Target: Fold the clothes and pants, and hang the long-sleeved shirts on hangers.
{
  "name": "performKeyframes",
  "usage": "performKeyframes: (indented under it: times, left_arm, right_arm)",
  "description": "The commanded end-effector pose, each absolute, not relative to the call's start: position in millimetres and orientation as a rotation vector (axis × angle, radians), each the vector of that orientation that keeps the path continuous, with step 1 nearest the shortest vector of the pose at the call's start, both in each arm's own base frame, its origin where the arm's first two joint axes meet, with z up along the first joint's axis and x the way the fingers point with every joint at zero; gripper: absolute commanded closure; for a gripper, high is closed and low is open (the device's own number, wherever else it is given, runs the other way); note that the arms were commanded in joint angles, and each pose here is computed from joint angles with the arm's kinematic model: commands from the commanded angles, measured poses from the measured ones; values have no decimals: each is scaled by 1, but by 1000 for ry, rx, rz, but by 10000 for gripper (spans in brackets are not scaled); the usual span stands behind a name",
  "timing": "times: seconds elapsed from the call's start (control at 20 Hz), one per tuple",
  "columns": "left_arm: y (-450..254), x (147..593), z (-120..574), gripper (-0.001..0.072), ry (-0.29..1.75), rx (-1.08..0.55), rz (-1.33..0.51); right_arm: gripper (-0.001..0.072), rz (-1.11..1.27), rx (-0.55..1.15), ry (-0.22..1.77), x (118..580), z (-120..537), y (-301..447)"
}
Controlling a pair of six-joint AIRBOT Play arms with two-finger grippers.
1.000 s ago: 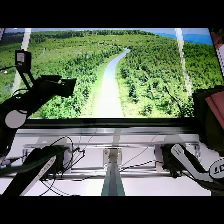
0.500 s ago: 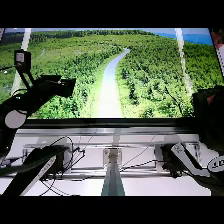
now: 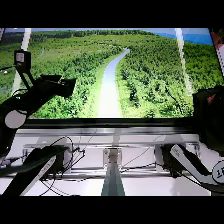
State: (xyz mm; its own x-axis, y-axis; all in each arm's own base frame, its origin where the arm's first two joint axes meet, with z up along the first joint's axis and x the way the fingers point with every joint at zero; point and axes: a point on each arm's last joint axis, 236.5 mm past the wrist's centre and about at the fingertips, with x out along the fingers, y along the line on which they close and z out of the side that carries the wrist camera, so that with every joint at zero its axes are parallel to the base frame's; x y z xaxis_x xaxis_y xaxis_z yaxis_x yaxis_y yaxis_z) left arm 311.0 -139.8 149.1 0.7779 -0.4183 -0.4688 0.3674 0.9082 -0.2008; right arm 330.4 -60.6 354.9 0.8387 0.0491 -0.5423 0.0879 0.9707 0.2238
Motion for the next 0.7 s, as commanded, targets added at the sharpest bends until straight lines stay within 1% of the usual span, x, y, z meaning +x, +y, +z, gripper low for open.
performKeyframes:
  times: [0.0,0.1,0.2,0.3,0.35,0.5,0.65]
  left_arm:
    - [-139,311,150,13,528,-100,-424]
    - [-139,311,150,13,528,-100,-424]
    - [-139,311,150,13,528,-100,-424]
    - [-139,311,150,13,528,-100,-424]
    - [-139,311,150,13,528,-101,-425]
    - [-139,311,150,13,528,-100,-425]
    - [-139,311,150,13,528,-100,-424]
  right_arm:
    - [688,290,120,656,344,339,49]
    - [688,391,9,715,347,320,97]
    - [688,475,-173,746,350,299,132]
    - [688,496,-359,763,359,280,143]
    - [688,462,-388,785,365,273,139]
    - [688,279,-278,884,378,253,113]
    - [688,276,-215,923,376,246,116]
